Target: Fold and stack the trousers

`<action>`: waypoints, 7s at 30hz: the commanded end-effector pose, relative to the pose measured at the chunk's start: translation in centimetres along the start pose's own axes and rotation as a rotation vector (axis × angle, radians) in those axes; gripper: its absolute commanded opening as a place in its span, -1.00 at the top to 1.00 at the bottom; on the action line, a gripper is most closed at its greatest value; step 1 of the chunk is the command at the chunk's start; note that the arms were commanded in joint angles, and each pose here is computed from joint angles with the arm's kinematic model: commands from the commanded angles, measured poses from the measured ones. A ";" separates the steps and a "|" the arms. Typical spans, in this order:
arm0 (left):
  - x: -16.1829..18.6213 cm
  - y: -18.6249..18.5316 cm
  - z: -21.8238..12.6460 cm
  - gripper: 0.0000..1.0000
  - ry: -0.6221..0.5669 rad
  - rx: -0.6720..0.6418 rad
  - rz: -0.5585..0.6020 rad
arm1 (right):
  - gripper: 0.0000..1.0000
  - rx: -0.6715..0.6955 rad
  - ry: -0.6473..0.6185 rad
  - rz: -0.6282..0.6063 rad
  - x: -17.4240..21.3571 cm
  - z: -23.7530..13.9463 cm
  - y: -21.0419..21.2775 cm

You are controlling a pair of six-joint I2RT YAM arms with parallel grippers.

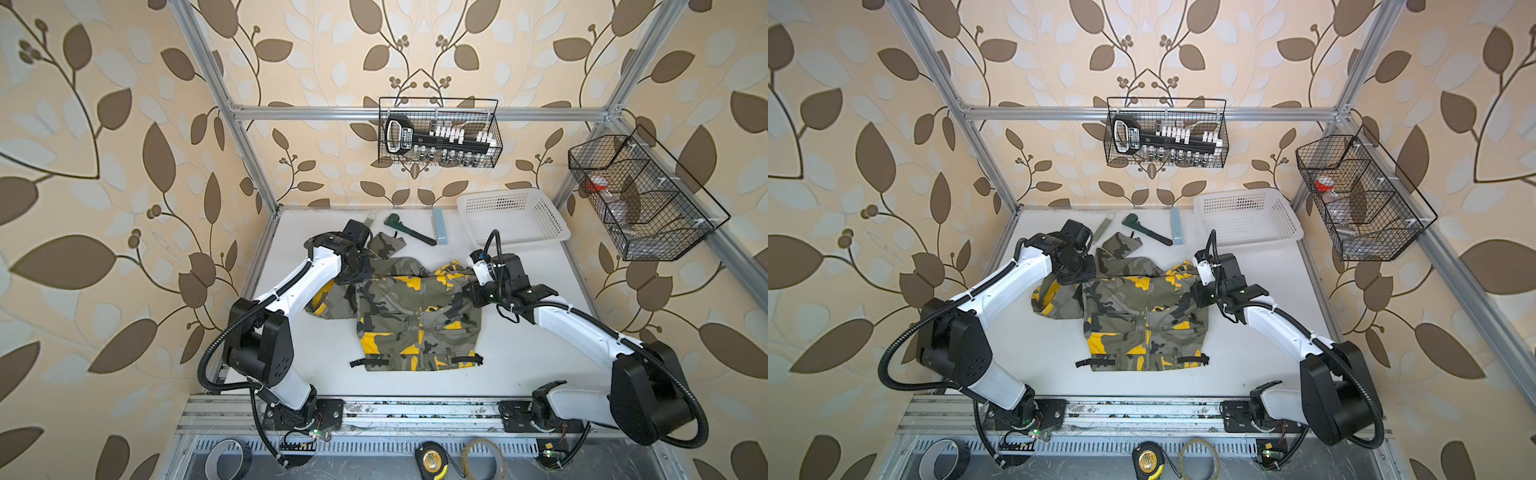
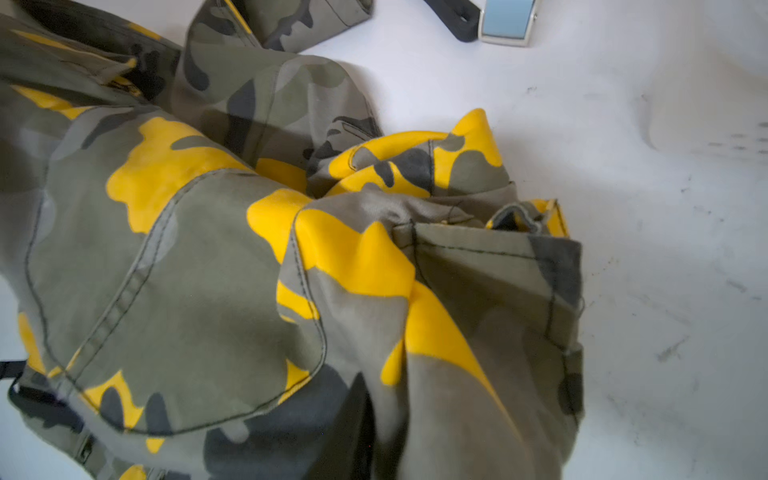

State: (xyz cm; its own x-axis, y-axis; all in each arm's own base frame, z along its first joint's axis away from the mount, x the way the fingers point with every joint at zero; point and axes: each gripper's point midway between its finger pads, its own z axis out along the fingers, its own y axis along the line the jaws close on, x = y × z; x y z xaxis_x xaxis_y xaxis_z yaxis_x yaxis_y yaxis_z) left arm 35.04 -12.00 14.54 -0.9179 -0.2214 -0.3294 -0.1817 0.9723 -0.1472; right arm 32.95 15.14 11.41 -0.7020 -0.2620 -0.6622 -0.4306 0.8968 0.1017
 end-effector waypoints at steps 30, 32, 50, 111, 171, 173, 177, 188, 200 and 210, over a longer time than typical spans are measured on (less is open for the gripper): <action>-1.5 -5.8 3.5 0.92 0.253 0.205 -0.036 | -0.84 -0.437 -0.072 -0.927 8.9 1.7 33.0; -1.5 -5.6 3.5 0.91 0.254 0.199 -0.035 | -0.83 -0.420 -0.048 -0.928 9.1 3.0 33.4; -1.1 -4.0 2.0 0.48 0.233 0.172 0.013 | 0.32 -0.367 0.133 -0.812 11.8 8.8 29.7; -5.0 15.6 -15.2 1.00 -0.182 -0.539 0.052 | 1.00 -0.025 -0.378 -0.299 -8.8 -13.5 6.8; -5.8 -5.7 7.1 0.33 0.060 -0.215 0.339 | 1.00 0.665 0.060 0.287 3.1 -9.2 -23.8; -5.8 -5.5 6.5 0.15 0.054 -0.207 0.338 | 1.00 0.655 0.069 0.286 3.3 -8.0 -24.4; -5.0 -4.4 4.8 -0.13 0.099 -0.131 0.310 | 1.00 0.647 0.068 0.286 3.3 -6.2 -25.6; -4.5 6.8 1.7 -0.26 0.151 -0.094 0.066 | 1.00 0.728 0.089 0.238 1.4 -4.8 -29.3; -2.9 11.8 6.3 -0.27 0.236 -0.179 -0.030 | 0.01 0.701 0.097 0.236 0.9 -4.7 -28.6; 0.3 12.9 1.5 -0.28 0.222 -0.201 -0.079 | -0.36 0.495 -0.086 0.315 -1.1 -9.5 -21.6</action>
State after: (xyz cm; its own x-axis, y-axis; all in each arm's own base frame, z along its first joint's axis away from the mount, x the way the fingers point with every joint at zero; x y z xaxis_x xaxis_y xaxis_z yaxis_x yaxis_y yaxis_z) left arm 34.94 -0.42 7.19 -0.9633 -0.2640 -0.0488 -0.2654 0.9638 0.0247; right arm 39.47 -9.89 17.25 -0.6910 0.0123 -0.7228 0.1789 0.9717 -0.1545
